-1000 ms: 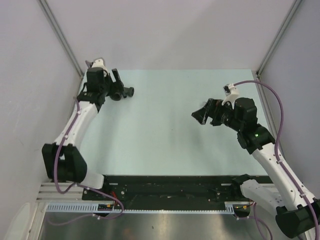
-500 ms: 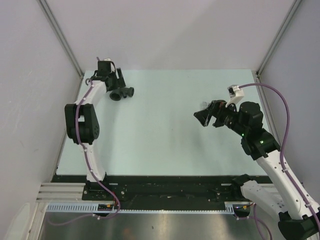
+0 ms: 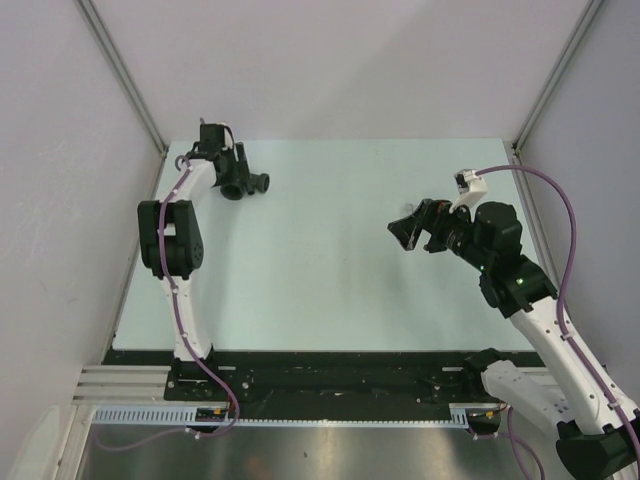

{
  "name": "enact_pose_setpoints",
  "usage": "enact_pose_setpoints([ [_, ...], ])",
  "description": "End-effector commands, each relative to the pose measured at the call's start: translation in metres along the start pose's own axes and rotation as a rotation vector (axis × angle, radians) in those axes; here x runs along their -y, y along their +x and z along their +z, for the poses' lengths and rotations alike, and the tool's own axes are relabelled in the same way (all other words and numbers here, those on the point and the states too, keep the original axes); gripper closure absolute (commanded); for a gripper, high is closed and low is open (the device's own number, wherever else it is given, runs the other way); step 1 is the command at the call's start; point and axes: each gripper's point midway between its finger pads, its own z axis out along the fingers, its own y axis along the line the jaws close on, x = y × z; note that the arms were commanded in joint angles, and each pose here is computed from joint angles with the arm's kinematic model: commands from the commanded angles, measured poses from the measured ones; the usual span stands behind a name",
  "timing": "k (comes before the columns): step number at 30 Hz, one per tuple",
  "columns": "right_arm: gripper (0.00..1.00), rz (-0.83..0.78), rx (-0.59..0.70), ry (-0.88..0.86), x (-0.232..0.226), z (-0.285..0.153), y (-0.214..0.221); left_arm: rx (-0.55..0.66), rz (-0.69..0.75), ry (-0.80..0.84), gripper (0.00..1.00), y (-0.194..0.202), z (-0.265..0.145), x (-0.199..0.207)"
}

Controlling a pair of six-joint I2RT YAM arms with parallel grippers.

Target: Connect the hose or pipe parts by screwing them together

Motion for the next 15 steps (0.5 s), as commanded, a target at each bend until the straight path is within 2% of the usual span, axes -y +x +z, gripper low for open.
enact_pose_setpoints([
  [1, 0.00, 0.005, 0.029, 0.023, 0.003, 0.001, -0.004, -0.008, 0.024, 0.015, 0.20, -0.002, 0.006, 0.000],
  [9, 0.00, 0.025, 0.037, 0.019, 0.003, -0.001, -0.003, -0.053, 0.035, 0.030, 0.28, 0.016, 0.012, 0.000],
  [15, 0.00, -0.002, 0.046, 0.027, 0.005, -0.001, -0.004, -0.054, 0.061, 0.087, 0.23, 0.015, 0.011, 0.010],
])
